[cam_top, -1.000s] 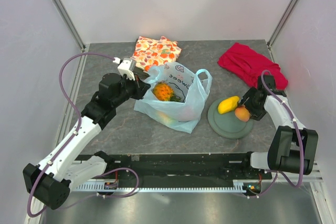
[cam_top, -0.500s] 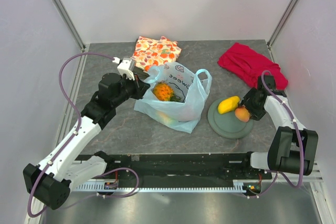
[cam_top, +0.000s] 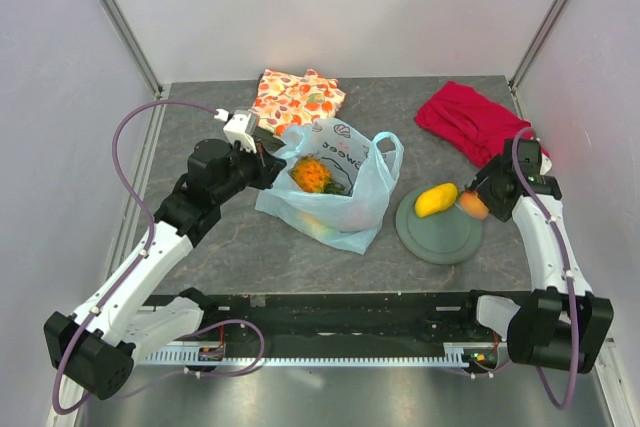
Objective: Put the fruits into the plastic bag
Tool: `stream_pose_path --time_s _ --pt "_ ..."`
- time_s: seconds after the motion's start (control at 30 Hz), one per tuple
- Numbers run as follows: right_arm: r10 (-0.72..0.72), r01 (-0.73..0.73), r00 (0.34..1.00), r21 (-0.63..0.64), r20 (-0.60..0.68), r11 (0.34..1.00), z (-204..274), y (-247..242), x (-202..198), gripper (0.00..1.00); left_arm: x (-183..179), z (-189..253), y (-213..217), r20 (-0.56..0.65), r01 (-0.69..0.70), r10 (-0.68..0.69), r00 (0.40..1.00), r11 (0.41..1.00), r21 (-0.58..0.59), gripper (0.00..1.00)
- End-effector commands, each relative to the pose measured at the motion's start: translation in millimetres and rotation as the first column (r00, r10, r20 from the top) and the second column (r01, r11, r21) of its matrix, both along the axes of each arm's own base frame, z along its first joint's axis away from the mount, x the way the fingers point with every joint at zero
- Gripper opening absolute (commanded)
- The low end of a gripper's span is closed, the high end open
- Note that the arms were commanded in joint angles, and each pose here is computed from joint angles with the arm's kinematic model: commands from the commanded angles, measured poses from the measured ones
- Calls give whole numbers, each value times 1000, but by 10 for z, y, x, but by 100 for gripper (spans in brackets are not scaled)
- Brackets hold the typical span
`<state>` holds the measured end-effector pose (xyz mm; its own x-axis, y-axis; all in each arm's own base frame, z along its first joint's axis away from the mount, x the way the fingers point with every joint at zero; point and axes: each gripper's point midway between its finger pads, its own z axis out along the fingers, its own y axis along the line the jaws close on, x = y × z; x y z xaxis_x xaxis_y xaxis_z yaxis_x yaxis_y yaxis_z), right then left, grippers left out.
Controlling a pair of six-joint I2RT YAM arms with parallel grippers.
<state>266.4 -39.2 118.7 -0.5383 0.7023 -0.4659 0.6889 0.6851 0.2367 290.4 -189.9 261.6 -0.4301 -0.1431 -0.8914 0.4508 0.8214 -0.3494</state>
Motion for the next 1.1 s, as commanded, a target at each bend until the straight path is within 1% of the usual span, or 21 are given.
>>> stream_pose_path --time_s 0.0,0.1,0.17,0.27,0.37,0.4,0.47,0.5,0.57,0.6,0.67,0.7,0.77,0.8,0.87,0.9,0.93,0.97,1.0,1.03,1.07 --pt "9 0 976 -40 219 999 596 -29 209 35 15 150 -24 54 23 -23 998 1000 -14 1" --pt "31 -12 946 -61 322 998 895 4 293 32 10 155 -21 56 22 -21 998 1000 -20 2" --pt "54 -32 940 -71 336 997 977 60 318 29 0 146 -31 52 25 -24 998 999 -25 2" --pt "95 -75 926 -70 366 995 1151 213 397 27 -14 147 -43 48 31 -30 998 999 -38 2" --pt "151 -140 874 -58 462 989 1521 508 532 28 -27 150 -53 44 38 -36 998 998 -43 2" --pt "178 -176 830 -54 529 983 1791 682 600 28 -35 173 -49 51 38 -36 998 998 -46 2" --pt "199 -200 787 -64 585 978 2049 831 672 28 -42 178 -43 51 36 -33 998 998 -49 2" --pt "224 -235 732 -69 643 969 2344 987 701 28 -50 185 -37 52 34 -32 998 998 -49 1" --pt "257 -274 691 -85 675 958 2541 1147 769 28 -53 195 -33 55 33 -30 998 998 -51 2" --pt "284 -314 638 -95 716 945 2774 1310 762 28 -52 198 -37 54 34 -31 998 998 -53 2" --pt "329 -356 593 -127 735 926 2959 1489 812 28 -60 199 -46 50 39 -36 998 998 -58 2" --pt "362 -397 564 -142 742 907 3026 1669 779 28 -66 213 -47 53 40 -37 998 997 -61 2" --pt "423 -441 535 -185 732 878 3076 1905 808 28 -82 197 -49 45 40 -37 998 997 -68 1" --pt "461 -479 512 -205 725 854 3080 2110 747 29 -88 200 -47 46 40 -37 998 997 -70 1" --pt "523 -526 488 -242 699 815 3022 2383 747 29 -116 208 -35 45 39 -35 998 996 -76 2" --pt "563 -568 464 -258 684 782 2982 2607 658 29 -123 193 -24 39 34 -31 999 997 -74 2" --pt "595 -590 470 -269 652 761 2843 2766 676 29 -131 179 -15 35 30 -27 999 997 -74 2" --pt "624 -613 457 -284 634 737 2806 2885 634 30 -147 189 -4 38 28 -26 999 997 -75 2" --pt "661 -656 431 -289 615 697 2736 3102 526 31 -151 180 3 33 25 -22 999 997 -74 2" --pt "689 -672 442 -297 574 679 2568 3238 547 31 -162 171 0 30 29 -27 999 997 -73 2" --pt "709 -688 445 -298 548 662 2503 3320 499 31 -165 163 -2 25 30 -28 999 997 -72 2"
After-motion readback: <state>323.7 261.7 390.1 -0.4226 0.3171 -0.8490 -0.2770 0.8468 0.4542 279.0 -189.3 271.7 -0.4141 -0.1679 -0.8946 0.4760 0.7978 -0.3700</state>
